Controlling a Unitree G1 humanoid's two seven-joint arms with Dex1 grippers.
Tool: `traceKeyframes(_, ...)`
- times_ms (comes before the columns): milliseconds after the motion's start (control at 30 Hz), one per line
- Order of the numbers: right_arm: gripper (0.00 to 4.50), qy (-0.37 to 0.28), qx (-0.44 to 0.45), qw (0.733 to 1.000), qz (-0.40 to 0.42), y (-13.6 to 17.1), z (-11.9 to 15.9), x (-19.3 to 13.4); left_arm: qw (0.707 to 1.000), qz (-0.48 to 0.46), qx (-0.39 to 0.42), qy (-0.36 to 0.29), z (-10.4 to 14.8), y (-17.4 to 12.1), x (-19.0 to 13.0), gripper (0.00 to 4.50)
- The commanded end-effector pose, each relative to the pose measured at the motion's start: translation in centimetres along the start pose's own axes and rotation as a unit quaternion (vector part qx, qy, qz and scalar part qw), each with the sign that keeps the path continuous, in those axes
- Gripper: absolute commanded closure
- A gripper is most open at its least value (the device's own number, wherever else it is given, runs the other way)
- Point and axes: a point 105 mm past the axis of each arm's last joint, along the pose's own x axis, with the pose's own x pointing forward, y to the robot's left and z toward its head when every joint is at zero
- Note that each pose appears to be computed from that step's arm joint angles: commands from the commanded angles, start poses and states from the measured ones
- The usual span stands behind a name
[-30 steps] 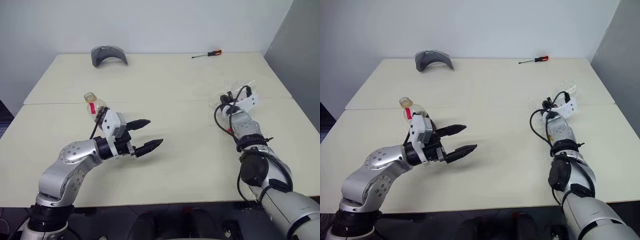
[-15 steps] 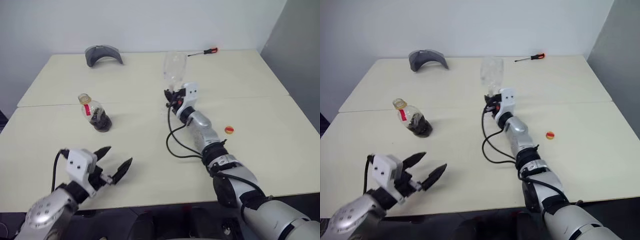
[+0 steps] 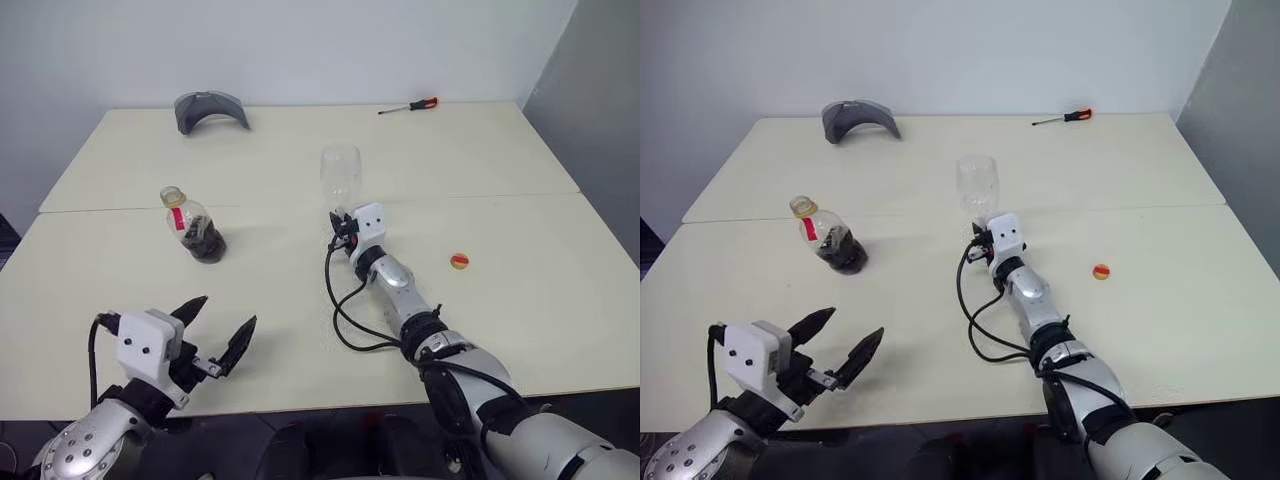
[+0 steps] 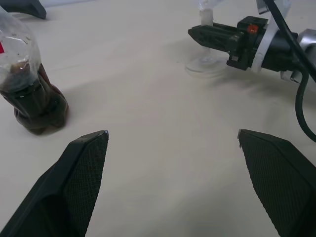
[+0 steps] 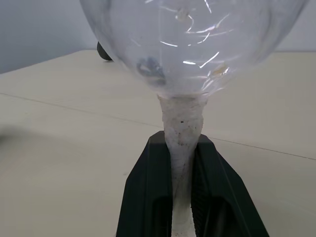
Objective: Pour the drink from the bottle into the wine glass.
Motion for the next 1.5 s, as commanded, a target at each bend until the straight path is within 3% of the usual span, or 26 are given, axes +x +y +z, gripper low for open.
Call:
traceKeyframes(33, 4.32, -0.002, -0.002, 1.000, 0.022, 2.0, -0.4, -0.1, 1.000, -0.003, 0.021, -0.022, 1.2, -0.2, 0.2, 0.00)
traceKeyframes(400, 4.32, 0.062, -0.043, 0.996, 0.047, 1.1, -2.6, -1.3, 0.999, -0.018, 0.024, -0.030, 1.6, -0.1, 1.1, 0.00)
traceKeyframes(700, 4.32, 0.039, -0.054, 0.996, 0.051, 1.1, -0.9, -0.4, 0.999, -0.023, 0.026, -0.042, 2.1, -0.1, 1.7, 0.00)
traceKeyframes(933, 2.05, 0.023, -0.040, 0.998, 0.044, 0.2, 0.1, -0.4, 0.999, -0.025, 0.022, -0.043, 2.0, -0.3, 1.8, 0.00)
traceKeyframes(1233, 2.05, -0.013, -0.046, 0.997, 0.059, -1.4, 3.2, -3.0, 0.998, -0.028, 0.021, -0.048, 2.1, -0.1, 2.4, 0.00)
traceKeyframes(1367, 2.05, -0.014, -0.048, 0.997, 0.057, -2.2, 5.6, -6.3, 0.998, -0.025, 0.023, -0.049, 2.2, 0.4, 2.7, 0.00)
traceKeyframes(1500, 2.05, 0.026, -0.086, 0.994, 0.067, -2.4, 6.4, -11.2, 0.999, -0.007, 0.031, -0.036, 1.7, 1.3, 2.8, 0.00)
